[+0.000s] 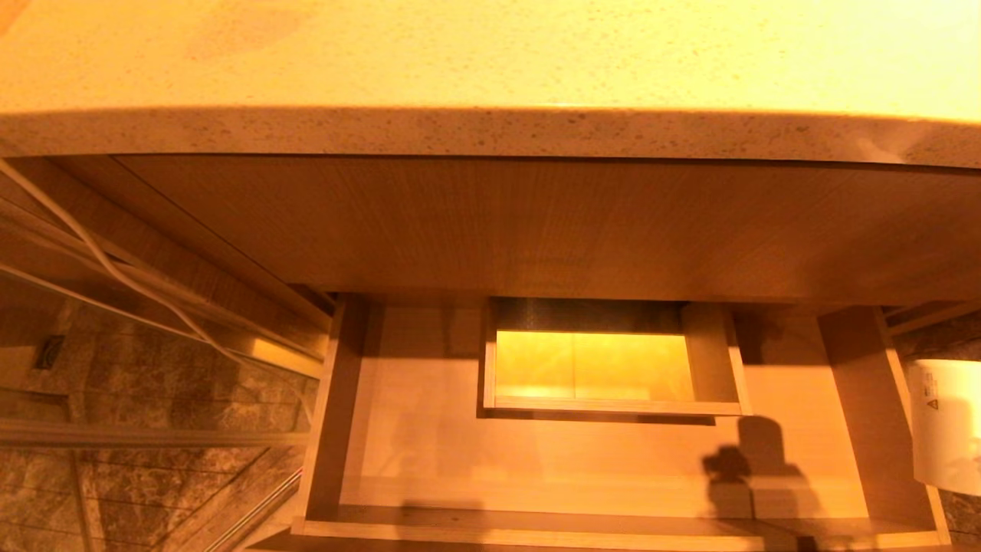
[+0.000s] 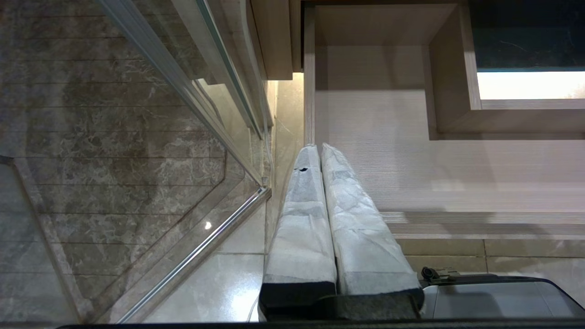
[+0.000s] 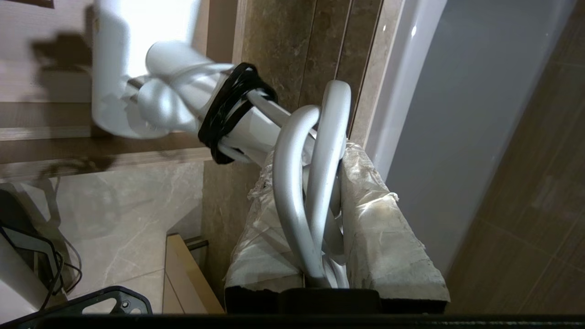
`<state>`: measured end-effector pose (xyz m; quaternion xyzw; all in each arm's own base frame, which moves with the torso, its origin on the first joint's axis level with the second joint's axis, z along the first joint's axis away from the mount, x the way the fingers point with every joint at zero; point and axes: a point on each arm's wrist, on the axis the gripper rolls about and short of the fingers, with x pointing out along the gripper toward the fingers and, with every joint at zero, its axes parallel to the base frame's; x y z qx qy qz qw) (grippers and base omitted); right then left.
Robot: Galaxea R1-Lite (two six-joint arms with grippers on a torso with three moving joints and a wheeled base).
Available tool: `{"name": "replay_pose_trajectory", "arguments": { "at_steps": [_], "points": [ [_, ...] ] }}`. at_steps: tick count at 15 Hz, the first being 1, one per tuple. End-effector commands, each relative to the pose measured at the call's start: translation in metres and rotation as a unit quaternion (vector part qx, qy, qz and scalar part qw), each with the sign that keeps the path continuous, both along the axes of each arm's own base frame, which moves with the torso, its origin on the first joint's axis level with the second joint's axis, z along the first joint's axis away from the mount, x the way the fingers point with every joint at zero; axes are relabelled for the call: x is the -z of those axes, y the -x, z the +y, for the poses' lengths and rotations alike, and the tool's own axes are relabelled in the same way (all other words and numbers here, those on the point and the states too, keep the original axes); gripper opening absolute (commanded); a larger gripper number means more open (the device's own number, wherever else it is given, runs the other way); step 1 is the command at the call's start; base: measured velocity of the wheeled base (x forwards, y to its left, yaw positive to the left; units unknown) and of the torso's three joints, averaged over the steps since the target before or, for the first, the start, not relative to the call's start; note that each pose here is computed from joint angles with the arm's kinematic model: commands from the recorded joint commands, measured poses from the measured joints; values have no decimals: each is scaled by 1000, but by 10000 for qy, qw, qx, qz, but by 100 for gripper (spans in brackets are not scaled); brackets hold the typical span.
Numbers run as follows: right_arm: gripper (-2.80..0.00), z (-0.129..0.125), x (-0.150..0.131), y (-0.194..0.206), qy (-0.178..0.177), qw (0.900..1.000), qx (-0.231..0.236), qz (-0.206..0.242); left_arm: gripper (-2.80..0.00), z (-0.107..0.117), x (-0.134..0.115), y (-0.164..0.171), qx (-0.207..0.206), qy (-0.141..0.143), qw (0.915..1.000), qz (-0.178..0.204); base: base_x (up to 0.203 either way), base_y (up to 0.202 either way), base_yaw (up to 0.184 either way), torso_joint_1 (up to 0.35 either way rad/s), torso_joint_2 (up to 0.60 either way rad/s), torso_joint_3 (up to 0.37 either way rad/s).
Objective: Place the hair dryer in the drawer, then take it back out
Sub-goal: Put it into the drawer
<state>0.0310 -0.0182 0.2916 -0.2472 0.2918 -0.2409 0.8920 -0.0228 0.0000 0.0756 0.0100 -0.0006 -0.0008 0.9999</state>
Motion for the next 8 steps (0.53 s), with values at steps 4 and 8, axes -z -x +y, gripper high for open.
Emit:
{"name": "replay_pose_trajectory", "arguments": {
  "at_steps": [4, 8],
  "points": [
    [-280, -14, -4, -38, -159, 9996, 59, 246, -280, 0, 0, 0, -1, 0, 10000, 6, 0, 0, 0, 0, 0, 0],
    [-280, -20, 5, -54, -253, 9974, 188, 653, -280, 0, 0, 0, -1, 0, 10000, 6, 0, 0, 0, 0, 0, 0]
  ]
}}
